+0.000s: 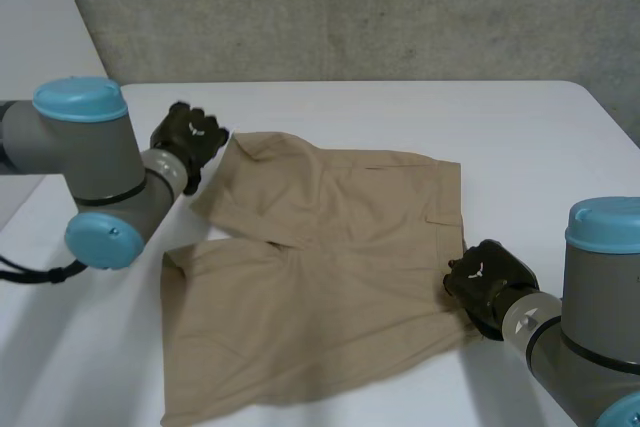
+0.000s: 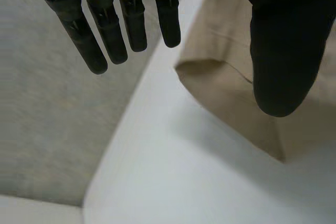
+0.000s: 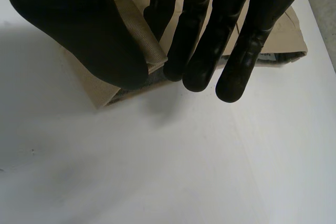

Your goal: Fold the shorts.

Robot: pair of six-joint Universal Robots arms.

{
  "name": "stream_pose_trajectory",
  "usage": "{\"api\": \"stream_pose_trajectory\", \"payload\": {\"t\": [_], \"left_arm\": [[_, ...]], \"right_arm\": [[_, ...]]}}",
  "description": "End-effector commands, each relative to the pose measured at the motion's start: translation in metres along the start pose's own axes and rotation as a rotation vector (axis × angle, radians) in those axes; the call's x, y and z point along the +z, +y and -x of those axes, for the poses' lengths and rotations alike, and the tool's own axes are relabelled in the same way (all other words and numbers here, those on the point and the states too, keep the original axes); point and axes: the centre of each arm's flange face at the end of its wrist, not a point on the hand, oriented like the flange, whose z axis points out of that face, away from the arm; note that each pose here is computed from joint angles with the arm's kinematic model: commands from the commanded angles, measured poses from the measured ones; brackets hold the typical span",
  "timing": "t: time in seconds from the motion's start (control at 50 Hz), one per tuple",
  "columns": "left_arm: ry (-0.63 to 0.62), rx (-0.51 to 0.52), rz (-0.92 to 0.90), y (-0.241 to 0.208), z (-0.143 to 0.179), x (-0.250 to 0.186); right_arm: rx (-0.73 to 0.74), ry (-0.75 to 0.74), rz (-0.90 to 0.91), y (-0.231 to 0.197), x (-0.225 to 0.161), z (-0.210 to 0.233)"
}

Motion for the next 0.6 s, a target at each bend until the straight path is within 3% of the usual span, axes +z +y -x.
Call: {"api": "stream_pose_trajectory", "payload": {"t": [0.02,0.18,0.6], "left_arm": [[0.064,-0.004,-0.124,-0.014,-0.024,0.017],[0.14,-0.072,-0.076,-0.001,-0.033,0.018],[0.19,-0.097,0.075,0.034,-0.024,0.021]], "right_arm": [[0.002,0.001,0.004,0.001,0.001,0.0],[0.002,0.0,0.003,0.001,0.001,0.0],[0.0,-0.005,0.009,0.003,0.003,0.001]]}}
